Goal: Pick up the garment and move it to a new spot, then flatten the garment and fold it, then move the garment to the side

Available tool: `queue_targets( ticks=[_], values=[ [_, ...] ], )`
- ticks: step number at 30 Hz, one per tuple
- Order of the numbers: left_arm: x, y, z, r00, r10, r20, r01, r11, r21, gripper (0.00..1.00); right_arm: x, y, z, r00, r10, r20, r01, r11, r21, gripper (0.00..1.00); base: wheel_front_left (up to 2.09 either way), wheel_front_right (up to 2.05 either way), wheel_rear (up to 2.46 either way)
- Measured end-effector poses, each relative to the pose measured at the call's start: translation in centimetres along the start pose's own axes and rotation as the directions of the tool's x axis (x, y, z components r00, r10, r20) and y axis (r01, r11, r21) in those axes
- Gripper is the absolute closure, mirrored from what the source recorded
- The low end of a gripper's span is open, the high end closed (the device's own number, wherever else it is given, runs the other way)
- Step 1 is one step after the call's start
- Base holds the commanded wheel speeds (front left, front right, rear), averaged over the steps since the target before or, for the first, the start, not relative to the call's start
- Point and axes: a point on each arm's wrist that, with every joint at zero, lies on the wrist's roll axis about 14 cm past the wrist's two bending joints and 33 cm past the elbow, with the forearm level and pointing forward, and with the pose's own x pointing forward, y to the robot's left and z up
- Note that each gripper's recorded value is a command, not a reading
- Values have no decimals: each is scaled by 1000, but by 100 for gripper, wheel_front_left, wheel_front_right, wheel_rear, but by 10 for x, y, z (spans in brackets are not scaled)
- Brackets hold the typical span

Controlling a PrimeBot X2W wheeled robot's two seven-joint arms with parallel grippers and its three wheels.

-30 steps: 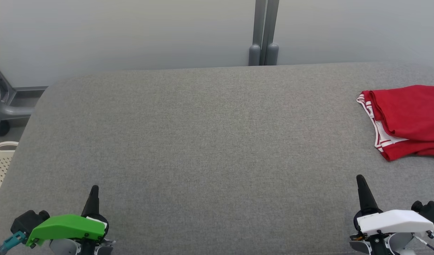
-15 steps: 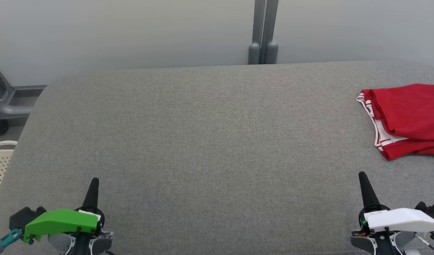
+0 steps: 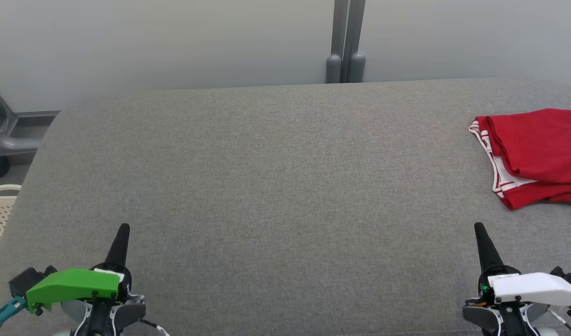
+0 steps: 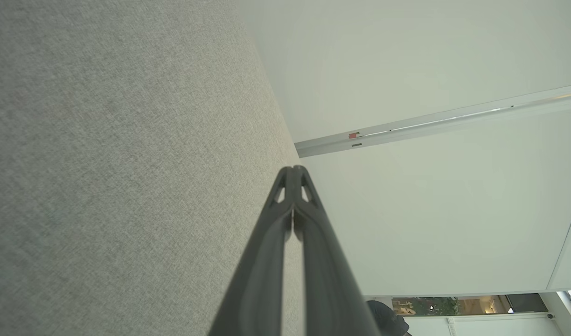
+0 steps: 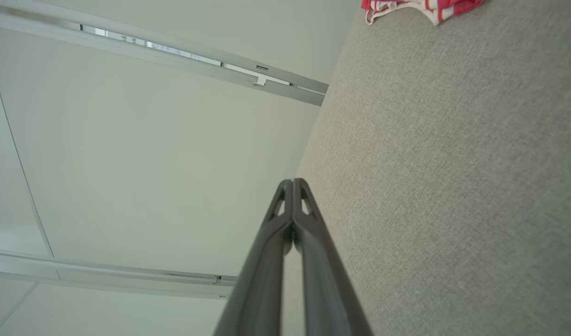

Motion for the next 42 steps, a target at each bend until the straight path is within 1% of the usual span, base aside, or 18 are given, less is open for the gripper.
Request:
queue_targets(
  ticks=[10,19,31,42],
  values=[
    [3,-6,2,1000,-27,-4,27,997,-67,100,1,2,2,1000,5,7,-6,997,72,100,0,0,0],
    [6,-14,3,998,-63,-5,62,989,-136,100,1,5,5,1000,11,15,-13,989,145,100,0,0,0],
    [10,-25,5,994,-112,-4,109,969,-223,100,2,8,8,1000,19,25,-24,972,232,100,0,0,0],
    [12,-31,7,990,-140,0,134,954,-268,100,3,10,10,999,24,29,-31,957,288,100,0,0,0]
  ],
)
